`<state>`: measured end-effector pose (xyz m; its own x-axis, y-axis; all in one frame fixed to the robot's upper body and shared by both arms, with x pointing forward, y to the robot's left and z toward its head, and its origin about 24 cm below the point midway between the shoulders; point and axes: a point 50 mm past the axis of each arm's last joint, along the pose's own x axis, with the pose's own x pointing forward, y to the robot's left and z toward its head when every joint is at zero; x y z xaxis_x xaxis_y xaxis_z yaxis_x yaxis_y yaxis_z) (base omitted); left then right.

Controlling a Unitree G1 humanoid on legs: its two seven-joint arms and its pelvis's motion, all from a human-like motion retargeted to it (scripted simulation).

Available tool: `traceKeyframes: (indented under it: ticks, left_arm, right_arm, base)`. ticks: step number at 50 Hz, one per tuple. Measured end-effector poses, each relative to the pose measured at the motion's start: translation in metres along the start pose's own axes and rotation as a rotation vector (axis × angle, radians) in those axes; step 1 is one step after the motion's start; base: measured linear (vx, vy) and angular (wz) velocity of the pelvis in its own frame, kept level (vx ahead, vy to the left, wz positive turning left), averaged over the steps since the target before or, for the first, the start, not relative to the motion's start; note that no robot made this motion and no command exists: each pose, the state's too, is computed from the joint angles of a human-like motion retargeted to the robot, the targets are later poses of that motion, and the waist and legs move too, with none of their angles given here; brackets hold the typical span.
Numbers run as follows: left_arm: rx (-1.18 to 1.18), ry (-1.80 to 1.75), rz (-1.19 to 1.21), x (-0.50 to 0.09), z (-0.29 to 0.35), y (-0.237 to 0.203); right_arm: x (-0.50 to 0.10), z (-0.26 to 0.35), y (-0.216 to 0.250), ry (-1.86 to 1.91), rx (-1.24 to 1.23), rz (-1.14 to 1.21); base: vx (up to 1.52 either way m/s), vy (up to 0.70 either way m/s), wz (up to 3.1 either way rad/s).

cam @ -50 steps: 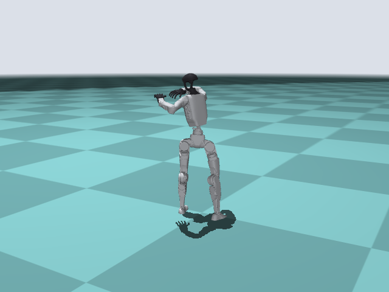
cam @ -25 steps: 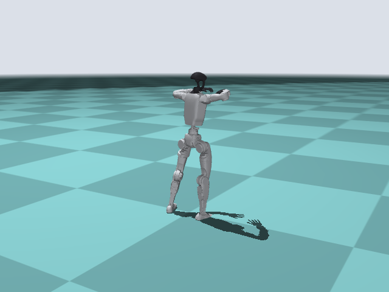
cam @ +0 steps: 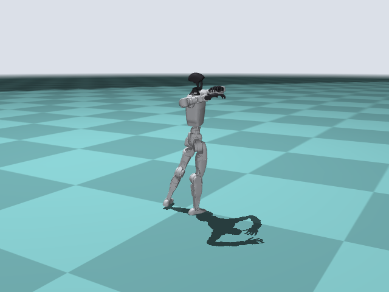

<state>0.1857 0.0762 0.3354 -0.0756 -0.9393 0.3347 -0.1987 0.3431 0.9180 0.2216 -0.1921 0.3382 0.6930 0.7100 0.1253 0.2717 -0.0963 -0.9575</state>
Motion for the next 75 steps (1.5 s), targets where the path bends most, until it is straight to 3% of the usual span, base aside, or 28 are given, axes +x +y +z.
traceKeyframes:
  ticks: [18,30,45,50,58,66,75]
  left_arm:
    - [0.017,0.309,-0.062,-0.055,-0.017,0.012]
    - [0.080,0.325,-0.137,-0.058,-0.014,0.011]
    - [0.077,0.271,-0.020,-0.048,-0.020,0.005]
    - [0.067,0.130,-0.044,-0.009,-0.031,-0.009]
    - [0.020,-0.078,-0.069,0.044,-0.021,-0.034]
    - [0.032,-0.226,-0.122,0.066,-0.001,-0.038]
    - [0.035,-0.130,-0.145,0.035,-0.005,-0.030]
  right_arm:
    - [0.014,0.039,0.012,-0.232,0.142,-0.210]
    - [0.025,0.070,0.007,-0.389,0.107,-0.160]
    - [0.000,0.013,0.011,-0.063,0.077,-0.199]
    - [-0.067,-0.001,0.020,0.216,0.039,-0.257]
    - [-0.120,-0.006,0.024,0.449,-0.002,-0.210]
    - [-0.119,0.004,0.016,0.415,-0.026,-0.235]
    - [-0.098,0.010,0.021,0.307,0.020,-0.219]
  base:
    - [0.01,0.11,1.06]
    - [-0.01,0.06,0.30]
    - [0.00,-0.08,-0.92]
    - [-0.01,-0.14,-0.93]
    - [-0.02,-0.01,-0.51]
    - [-0.02,0.00,-0.07]
    - [-0.05,0.03,0.98]
